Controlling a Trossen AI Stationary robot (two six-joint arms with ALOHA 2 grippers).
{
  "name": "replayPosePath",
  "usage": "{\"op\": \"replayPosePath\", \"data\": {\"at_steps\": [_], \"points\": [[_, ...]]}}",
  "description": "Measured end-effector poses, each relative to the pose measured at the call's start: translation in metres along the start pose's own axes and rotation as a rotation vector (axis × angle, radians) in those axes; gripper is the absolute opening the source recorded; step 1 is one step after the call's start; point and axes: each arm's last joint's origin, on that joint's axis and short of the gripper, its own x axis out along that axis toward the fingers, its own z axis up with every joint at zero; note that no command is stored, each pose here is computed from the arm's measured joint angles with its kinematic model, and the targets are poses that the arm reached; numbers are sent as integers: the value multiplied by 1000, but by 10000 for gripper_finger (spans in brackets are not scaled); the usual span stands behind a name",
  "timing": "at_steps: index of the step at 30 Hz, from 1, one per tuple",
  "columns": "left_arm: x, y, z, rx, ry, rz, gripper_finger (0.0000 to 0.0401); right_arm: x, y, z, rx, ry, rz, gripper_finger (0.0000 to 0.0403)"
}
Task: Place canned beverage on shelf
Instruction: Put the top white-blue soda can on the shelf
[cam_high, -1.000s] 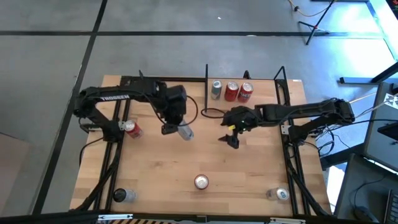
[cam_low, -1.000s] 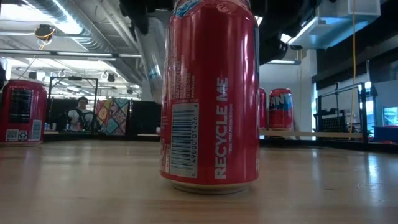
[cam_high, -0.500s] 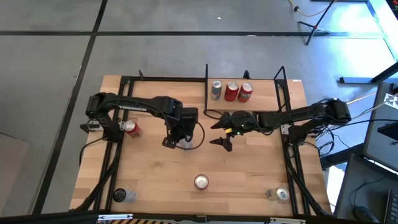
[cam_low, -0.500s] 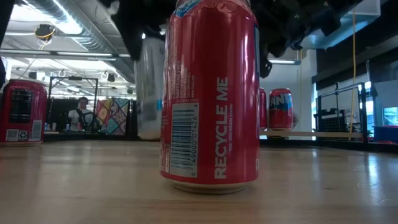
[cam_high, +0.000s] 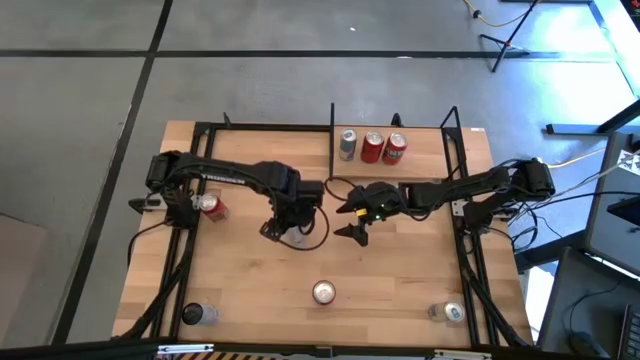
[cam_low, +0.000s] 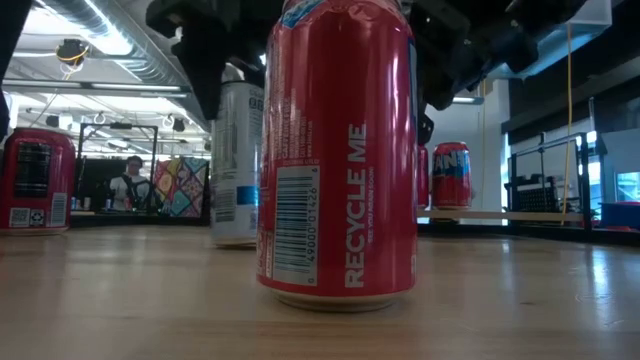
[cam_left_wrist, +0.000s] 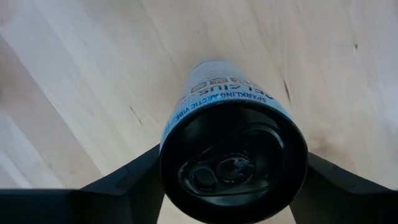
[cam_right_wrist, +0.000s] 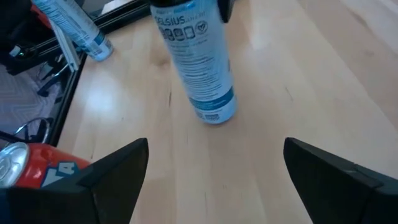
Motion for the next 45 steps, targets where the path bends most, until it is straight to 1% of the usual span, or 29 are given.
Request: {"op": "replayPosePath", "data": {"at_steps": [5, 7, 9, 11, 13, 16, 18, 20, 23, 27, 29, 30, 33, 35, 39, 41, 45], "points": [[-3, -9, 4, 8, 13, 41, 300, 0, 1, 2, -2, -16, 17, 359], [-13, -13, 7, 8, -1, 71, 311, 0, 1, 3, -3, -24, 21, 359], [-26, -16, 9, -19, -28, 80, 318, 0, 1, 3, -3, -23, 21, 359], [-39, -20, 7, -80, -53, 74, 322, 0, 3, 2, 6, -21, 27, 359], [-49, -24, 0, -171, -67, 55, 323, 1, 10, 1, -5, -31, 49, 359], [-62, -32, -19, -295, -125, 50, 322, 5, 27, -2, -40, -53, 112, 359], [-64, -38, -34, -369, -198, 72, 320, 8, 36, -7, -57, -49, 142, 359], [-56, -42, -49, -445, -266, 109, 317, 15, 43, -9, -68, -57, 166, 359], [-34, -44, -69, -556, -362, 136, 314, 28, 50, -9, -75, -41, 185, 359], [-10, -46, -86, -642, -516, 124, 314, 49, 57, -2, -80, -23, 217, 359], [3, -48, -92, -640, -547, 110, 314, 59, 59, 2, -80, -14, 231, 359], [7, -49, -94, -635, -583, 116, 314, 63, 61, 6, -81, -23, 235, 359], [19, -48, -100, -640, -621, 125, 314, 77, 66, 16, -81, -43, 242, 359], [29, -48, -105, -645, -601, 137, 314, 86, 67, 18, -66, -24, 243, 359], [38, -45, -108, -630, -638, 189, 314, 104, 71, 23, -57, -28, 251, 359], [41, -45, -108, -612, -659, 205, 314, 110, 71, 25, -56, -42, 237, 359], [46, -44, -107, -595, -725, 207, 314, 115, 67, 20, -45, 15, 199, 359]]}}
